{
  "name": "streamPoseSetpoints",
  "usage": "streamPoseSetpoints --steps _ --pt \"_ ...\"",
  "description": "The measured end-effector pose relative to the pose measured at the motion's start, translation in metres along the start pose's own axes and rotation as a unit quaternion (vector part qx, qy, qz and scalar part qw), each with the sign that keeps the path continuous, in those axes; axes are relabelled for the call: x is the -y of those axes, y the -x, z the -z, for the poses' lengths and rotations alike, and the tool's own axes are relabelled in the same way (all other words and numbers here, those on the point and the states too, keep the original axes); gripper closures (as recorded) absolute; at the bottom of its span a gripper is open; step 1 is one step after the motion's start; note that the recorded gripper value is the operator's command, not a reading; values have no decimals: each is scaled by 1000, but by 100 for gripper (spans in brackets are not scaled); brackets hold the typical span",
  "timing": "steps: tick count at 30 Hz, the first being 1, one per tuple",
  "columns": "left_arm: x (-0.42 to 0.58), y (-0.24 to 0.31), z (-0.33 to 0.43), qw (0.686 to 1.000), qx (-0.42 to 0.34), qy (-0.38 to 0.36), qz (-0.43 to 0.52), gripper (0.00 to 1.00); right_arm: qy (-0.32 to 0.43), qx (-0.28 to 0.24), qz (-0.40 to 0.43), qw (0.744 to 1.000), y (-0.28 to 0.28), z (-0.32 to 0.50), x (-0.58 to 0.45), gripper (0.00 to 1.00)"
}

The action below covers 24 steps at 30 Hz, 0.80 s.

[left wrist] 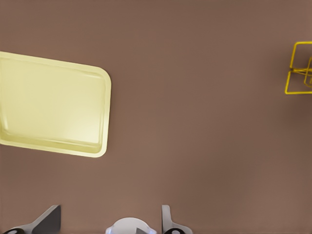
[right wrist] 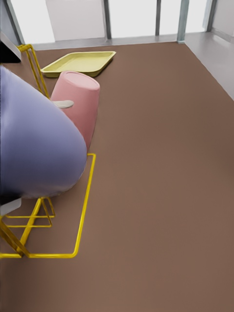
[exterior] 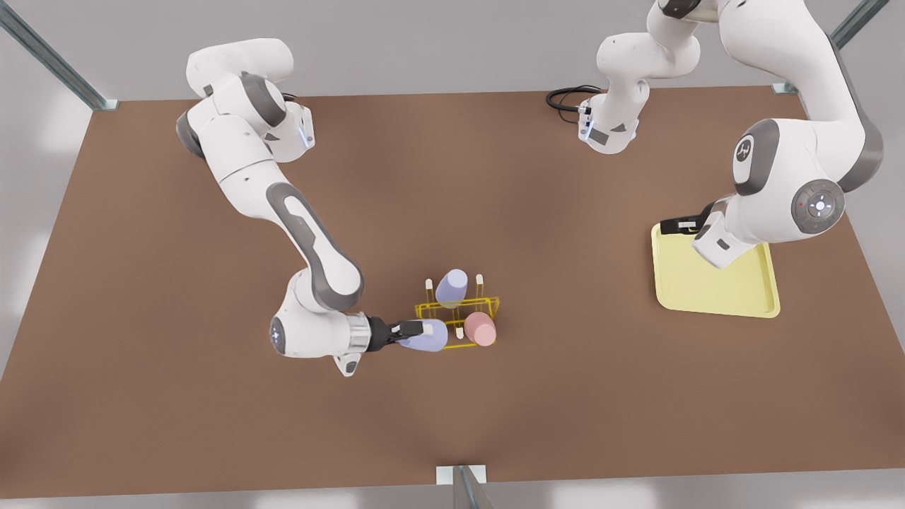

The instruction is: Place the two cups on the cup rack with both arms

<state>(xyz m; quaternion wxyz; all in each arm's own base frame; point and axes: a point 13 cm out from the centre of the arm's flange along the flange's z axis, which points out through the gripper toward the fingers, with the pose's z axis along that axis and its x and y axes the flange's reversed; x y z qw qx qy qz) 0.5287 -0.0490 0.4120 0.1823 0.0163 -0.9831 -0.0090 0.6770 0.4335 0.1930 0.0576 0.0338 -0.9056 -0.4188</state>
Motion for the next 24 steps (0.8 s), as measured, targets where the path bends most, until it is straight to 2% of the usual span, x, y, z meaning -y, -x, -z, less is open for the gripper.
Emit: streamPoseSetpoints --steps 7,10,11,13,15,18,20,22,24 --pt "2 1 0 1000 1 0 -6 0 5 -2 6 1000 2 -5 -11 0" --pt "2 2 -1 1000 1 0 -8 0 5 5 -1 1000 12 23 0 0" --pt "2 2 -1 1000 1 0 -8 0 -17 17 3 1000 21 57 13 0" --pt "2 2 -1 1000 2 0 -9 0 -128 40 20 991 34 166 70 0" --pt "2 2 0 1000 2 0 -10 0 -270 44 35 961 21 279 115 0" --pt "1 2 0 1000 2 0 -11 0 -401 48 45 914 -29 418 88 0" --pt "1 1 2 1000 2 0 -11 0 -446 47 43 893 -80 476 54 0" --pt "-3 1 7 1000 8 -3 -8 0 -467 32 26 883 -126 502 48 0" --pt "-4 2 12 1000 13 -8 -6 0 -479 16 12 878 -148 511 51 0"
